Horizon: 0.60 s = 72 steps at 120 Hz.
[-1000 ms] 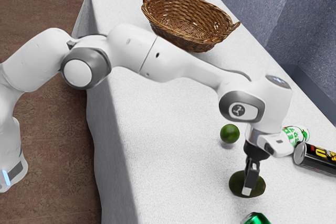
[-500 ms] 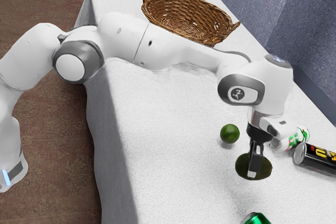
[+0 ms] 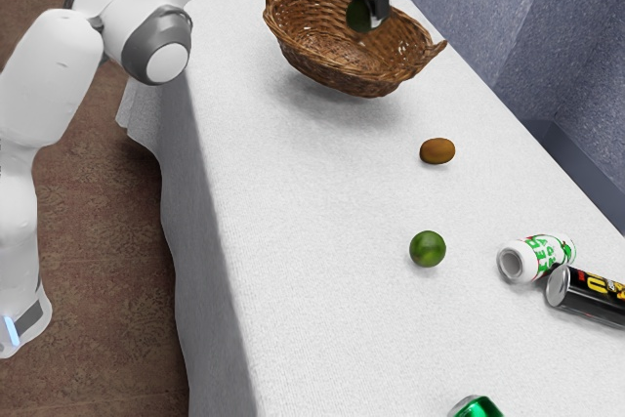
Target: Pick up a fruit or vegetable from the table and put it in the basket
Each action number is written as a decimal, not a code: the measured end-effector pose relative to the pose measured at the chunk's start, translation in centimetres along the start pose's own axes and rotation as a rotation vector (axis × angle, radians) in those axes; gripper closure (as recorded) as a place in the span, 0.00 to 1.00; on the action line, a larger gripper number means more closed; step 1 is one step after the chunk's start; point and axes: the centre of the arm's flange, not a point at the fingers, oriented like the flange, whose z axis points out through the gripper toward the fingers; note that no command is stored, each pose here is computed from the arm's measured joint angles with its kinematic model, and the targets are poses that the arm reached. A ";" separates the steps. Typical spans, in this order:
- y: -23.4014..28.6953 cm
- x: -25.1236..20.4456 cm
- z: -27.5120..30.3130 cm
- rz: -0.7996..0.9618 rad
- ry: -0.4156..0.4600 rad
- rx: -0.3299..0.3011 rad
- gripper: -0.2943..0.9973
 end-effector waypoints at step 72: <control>-10.5 1.9 11.9 0.033 0.239 -0.015 0.25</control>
